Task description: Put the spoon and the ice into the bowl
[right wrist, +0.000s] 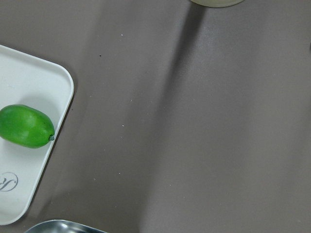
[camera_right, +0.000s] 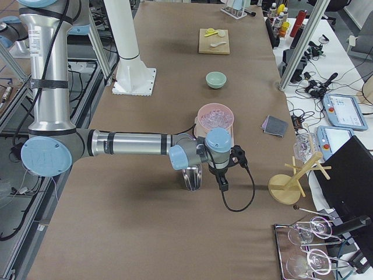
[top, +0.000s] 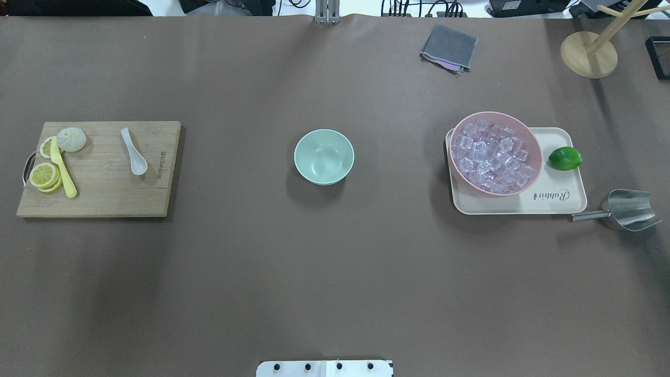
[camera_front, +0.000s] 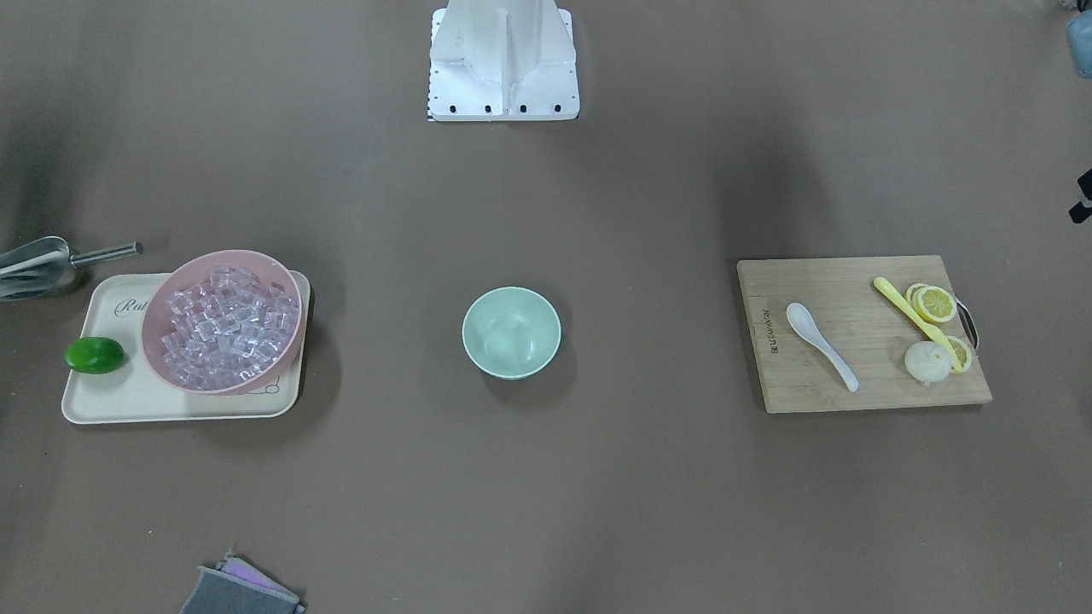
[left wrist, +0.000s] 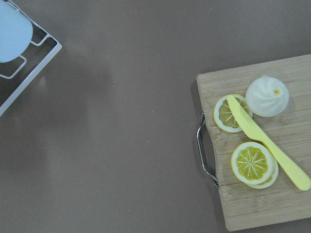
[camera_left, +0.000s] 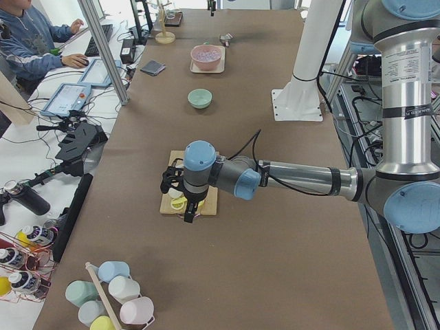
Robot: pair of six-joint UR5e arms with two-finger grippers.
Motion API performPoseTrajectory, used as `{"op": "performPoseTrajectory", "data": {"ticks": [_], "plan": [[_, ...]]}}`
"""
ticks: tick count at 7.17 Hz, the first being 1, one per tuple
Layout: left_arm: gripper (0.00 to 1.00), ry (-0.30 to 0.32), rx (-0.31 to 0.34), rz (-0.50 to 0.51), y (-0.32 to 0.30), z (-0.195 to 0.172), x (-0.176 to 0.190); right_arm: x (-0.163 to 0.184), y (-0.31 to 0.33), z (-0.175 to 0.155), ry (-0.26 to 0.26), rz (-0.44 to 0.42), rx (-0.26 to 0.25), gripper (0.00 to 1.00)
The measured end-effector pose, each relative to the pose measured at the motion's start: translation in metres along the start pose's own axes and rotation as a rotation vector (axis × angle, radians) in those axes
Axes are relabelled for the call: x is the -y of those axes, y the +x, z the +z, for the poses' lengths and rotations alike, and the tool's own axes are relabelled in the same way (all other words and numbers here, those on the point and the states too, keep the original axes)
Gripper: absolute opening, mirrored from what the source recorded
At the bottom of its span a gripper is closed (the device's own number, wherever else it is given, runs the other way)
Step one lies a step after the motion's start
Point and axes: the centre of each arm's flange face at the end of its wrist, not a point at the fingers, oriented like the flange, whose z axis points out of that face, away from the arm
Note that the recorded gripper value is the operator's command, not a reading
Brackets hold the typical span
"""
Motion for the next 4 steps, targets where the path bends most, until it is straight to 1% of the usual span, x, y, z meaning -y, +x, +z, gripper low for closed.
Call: {"op": "performPoseTrajectory", "data": {"ticks": [1, 3, 4], "plan": [[0.98, 0.013, -0.014, 0.000, 0.004, -0.002, 0.002, 0.000, 0.001, 0.001, -0.003, 0.003, 0.001, 1.00], [0.97, 0.034, -0.022, -0.007, 0.008, -0.005, 0.009, 0.003, -0.001, -0.001, 0.004, -0.004, 0.002, 1.00], [0.97, 0.044, -0.028, -0.011, 0.018, -0.007, 0.021, 0.005, -0.004, -0.003, 0.009, -0.009, 0.009, 1.00]]}}
